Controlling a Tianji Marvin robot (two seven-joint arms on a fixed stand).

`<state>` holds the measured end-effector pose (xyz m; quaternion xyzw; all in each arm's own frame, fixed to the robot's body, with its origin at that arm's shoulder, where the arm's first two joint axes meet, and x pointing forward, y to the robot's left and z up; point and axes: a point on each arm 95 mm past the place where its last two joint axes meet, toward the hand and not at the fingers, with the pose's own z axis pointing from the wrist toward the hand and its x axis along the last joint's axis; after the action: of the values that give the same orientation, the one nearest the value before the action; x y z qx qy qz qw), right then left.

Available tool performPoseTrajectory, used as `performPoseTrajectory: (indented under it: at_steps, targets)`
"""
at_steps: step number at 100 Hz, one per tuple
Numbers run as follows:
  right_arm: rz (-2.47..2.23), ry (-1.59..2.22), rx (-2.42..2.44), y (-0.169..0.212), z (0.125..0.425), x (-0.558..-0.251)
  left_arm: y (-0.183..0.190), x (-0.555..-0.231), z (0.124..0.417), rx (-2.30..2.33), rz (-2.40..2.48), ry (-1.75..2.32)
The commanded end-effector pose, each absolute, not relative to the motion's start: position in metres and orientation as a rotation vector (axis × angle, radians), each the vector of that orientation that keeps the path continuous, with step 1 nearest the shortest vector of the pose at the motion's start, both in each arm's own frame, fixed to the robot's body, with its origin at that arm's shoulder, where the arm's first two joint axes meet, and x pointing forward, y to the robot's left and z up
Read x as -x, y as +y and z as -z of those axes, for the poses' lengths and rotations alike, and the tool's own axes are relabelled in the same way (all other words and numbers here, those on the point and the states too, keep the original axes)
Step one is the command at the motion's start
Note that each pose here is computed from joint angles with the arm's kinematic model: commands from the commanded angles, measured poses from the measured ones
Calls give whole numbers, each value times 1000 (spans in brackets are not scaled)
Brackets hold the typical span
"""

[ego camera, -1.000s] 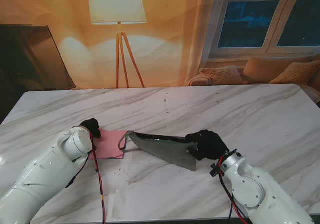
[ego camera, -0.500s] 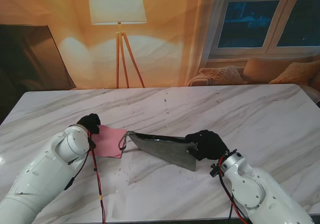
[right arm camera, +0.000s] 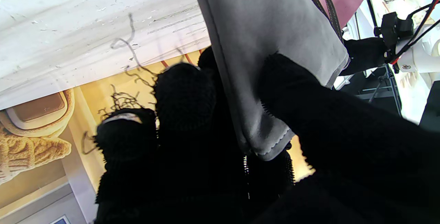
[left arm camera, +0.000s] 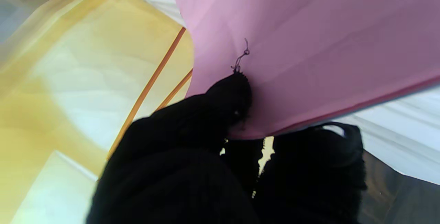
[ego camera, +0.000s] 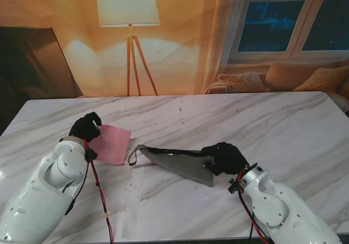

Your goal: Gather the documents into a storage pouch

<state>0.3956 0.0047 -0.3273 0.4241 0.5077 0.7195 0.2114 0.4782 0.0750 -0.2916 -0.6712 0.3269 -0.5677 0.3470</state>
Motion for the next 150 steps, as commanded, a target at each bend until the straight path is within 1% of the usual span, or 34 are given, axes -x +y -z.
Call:
performPoseTrajectory:
  at_steps: [1,44,85,101,118,135,150]
  targets:
    - [-1989,1425,-1195,7,329,-395,73,-474,283,1715,1504,850]
    - [-1998,1397,-1246,11,330,-394,73,-453,239,1568,1668,796]
    - [-1999,1399,-1274,13,331,-394,58,-444,198,1480,1825,783]
    - [-2003,1403,-1278,14,331,-394,46,-446,180,1451,1911,764]
    - [-2004,1397,-1289,15,332,-394,27,-449,169,1435,2010,726]
    - [-2001,1389,-1296,14,332,-395,6,-451,164,1452,2108,692]
    - [-2005,1386,-1311,15,332,-394,-14,-450,167,1491,2179,658]
